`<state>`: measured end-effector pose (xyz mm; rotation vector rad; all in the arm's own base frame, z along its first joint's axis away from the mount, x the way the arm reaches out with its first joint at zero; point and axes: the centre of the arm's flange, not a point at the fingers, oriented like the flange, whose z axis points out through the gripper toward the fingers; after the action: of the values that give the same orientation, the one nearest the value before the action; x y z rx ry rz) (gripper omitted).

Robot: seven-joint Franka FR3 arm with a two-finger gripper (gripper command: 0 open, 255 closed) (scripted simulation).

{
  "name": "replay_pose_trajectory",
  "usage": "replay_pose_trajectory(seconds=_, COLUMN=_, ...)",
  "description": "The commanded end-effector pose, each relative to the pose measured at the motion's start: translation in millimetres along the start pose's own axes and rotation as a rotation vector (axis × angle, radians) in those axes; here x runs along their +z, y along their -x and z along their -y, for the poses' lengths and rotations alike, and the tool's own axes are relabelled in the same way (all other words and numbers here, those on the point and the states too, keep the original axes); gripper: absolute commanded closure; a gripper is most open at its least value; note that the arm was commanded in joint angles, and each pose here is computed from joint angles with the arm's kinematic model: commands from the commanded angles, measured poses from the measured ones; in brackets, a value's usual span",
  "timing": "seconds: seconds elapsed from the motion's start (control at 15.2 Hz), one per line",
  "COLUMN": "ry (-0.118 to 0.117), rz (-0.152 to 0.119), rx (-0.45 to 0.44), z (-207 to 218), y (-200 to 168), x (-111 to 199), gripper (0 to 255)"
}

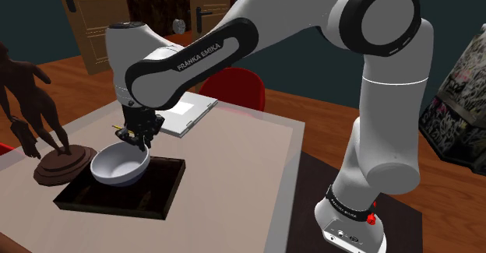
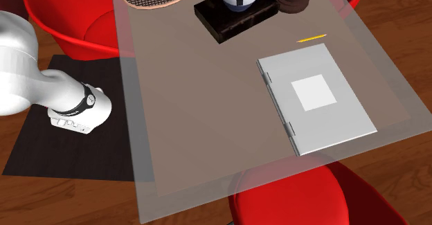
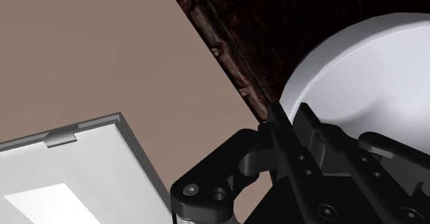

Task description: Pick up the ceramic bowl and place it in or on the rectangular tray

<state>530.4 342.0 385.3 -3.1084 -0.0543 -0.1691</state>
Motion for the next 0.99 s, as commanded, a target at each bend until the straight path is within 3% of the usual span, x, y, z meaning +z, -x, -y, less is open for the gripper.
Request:
replay_pose_trajectory(seconds=0.0, ry=-0.001, rz=-0.001, rx=0.000, z=0.2, y=0.3, x=2.5, gripper=255)
replay_pose_trajectory(seconds=0.4, ry=-0.001, rz=-0.001, rx=0.000, z=0.2, y=0.3, x=2.5, gripper=255)
replay_pose_trajectory(seconds=0.46, ry=-0.001, rz=-0.001, rx=0.000, z=0.7, y=0.5, x=2.3, gripper=0)
replay_pose_trajectory(seconds=0.79, ry=-0.001, rz=-0.001, rx=0.000, z=0.2, y=0.3, x=2.5, gripper=0)
replay_pose_trajectory(seconds=0.92, ry=-0.001, rz=-0.001, rx=0.000, z=0.2, y=0.3, x=-23.9, gripper=0)
